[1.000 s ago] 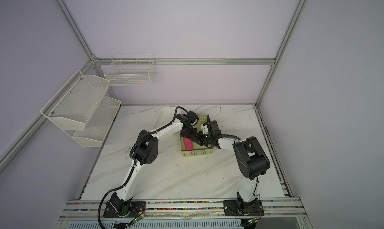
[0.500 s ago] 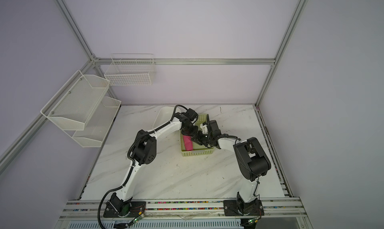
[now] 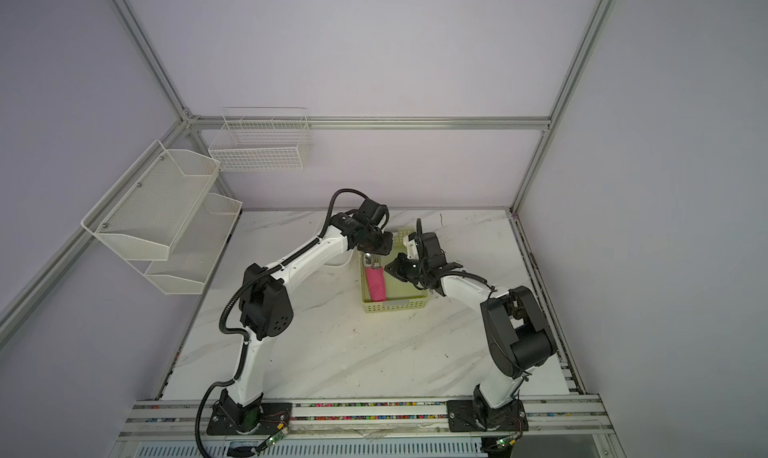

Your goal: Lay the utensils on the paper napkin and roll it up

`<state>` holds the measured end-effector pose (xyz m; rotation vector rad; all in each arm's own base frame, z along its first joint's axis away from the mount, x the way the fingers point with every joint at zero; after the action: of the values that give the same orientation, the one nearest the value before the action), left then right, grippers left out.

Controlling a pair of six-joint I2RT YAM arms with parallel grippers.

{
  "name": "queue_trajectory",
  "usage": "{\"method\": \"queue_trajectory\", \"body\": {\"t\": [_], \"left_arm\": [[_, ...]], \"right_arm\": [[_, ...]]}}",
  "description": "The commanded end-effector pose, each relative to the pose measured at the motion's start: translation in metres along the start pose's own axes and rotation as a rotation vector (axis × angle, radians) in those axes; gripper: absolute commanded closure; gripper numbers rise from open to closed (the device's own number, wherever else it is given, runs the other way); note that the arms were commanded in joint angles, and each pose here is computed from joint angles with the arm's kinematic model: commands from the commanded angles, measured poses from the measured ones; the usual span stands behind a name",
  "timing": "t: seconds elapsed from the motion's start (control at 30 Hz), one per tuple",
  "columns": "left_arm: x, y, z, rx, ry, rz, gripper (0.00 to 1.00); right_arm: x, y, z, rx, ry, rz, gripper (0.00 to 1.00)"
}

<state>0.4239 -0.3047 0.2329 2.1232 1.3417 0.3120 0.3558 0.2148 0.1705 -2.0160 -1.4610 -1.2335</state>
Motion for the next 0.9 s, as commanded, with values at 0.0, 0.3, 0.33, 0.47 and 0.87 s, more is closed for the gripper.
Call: {"method": "queue_trajectory", "body": {"t": [0.0,0.3,0.33,0.47,0.87], "left_arm": [[0.030,0.006,-0.037,-0.081,0.101,-0.024,0.59],[0.097,-0.029,-0.079,-0.086,0.241,-0.121,0.47],[0.104,-0.035,-0.081,-0.080,0.255,-0.136,0.46],[0.126,-0.059,-0.089,-0.053,0.298,-0.177,0.46],[0.168,-0.117,-0.100,0.014,0.380,-0.272,0.45]], "right_arm": [[-0.002,0.022,-0.015,-0.090,-0.105,-0.057,0.83],[-0.032,0.078,-0.044,-0.290,-0.500,-0.175,0.66],[-0.037,0.080,-0.042,-0.280,-0.528,-0.184,0.66],[-0.050,0.082,-0.026,-0.216,-0.547,-0.189,0.66],[-0.065,0.101,-0.009,-0.237,-0.607,-0.219,0.94]]}}
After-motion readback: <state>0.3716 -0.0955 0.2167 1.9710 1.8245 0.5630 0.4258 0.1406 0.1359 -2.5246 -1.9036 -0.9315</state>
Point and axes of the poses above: each gripper's point midway between its finger pads, its own z axis out along the fingers, its own x axis along the line the jaws close on, y = z × x, the point moved 6 cm from there along -z, back along the fingers, and after that the axes turned 12 degrees about z, right-handed, at the moved point
